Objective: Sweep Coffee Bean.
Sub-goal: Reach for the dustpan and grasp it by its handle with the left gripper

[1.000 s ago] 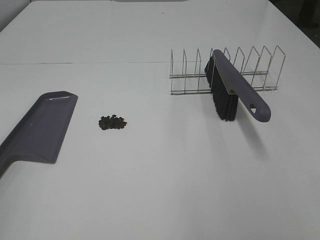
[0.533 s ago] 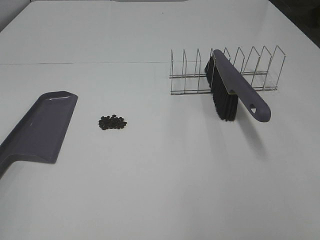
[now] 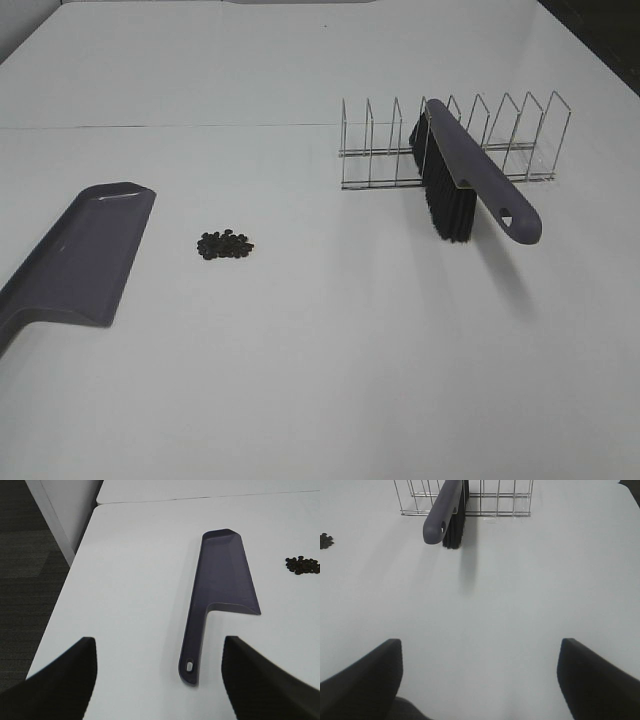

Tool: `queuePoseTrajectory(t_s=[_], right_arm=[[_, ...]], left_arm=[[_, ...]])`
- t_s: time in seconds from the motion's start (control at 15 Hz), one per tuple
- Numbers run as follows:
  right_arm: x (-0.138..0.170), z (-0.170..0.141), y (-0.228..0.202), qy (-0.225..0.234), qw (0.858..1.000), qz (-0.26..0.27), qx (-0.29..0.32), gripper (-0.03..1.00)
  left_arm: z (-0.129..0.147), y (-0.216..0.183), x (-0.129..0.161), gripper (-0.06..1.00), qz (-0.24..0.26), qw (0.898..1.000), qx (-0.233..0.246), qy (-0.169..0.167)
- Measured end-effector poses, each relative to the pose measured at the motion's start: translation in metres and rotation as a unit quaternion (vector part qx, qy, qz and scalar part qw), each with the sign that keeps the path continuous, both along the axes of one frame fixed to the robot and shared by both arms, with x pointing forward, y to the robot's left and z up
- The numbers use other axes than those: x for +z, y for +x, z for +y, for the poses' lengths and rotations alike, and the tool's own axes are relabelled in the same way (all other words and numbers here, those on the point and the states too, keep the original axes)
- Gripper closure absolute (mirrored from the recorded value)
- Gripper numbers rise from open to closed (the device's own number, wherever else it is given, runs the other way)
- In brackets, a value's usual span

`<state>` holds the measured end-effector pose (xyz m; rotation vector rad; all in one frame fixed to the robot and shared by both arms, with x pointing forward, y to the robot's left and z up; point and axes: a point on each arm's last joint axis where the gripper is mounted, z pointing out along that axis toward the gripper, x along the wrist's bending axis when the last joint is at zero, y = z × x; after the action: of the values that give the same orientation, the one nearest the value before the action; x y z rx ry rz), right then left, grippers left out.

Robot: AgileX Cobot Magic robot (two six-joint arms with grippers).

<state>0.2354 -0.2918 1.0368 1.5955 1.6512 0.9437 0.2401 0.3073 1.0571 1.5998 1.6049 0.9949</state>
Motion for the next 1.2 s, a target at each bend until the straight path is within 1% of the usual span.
queuePoseTrajectory(t_s=[1.07, 1.13, 1.2], right_arm=[[0.0000, 0.0005, 0.0000, 0.003, 1.000, 0.000, 0.002, 0.25], [0.0000, 0.0005, 0.0000, 0.003, 1.000, 0.000, 0.002, 0.25], [0.0000, 0.0004, 0.0000, 0.002, 1.000, 0.000, 0.001, 0.25]], left_arm=[[0.0000, 0.0000, 0.0000, 0.30, 0.000, 1.000, -0.001, 0.002], [0.0000, 0.0000, 0.0000, 0.29, 0.000, 1.000, -0.001, 0.002], [0.0000, 0.0000, 0.0000, 0.24, 0.000, 1.000, -0.001, 0.003]])
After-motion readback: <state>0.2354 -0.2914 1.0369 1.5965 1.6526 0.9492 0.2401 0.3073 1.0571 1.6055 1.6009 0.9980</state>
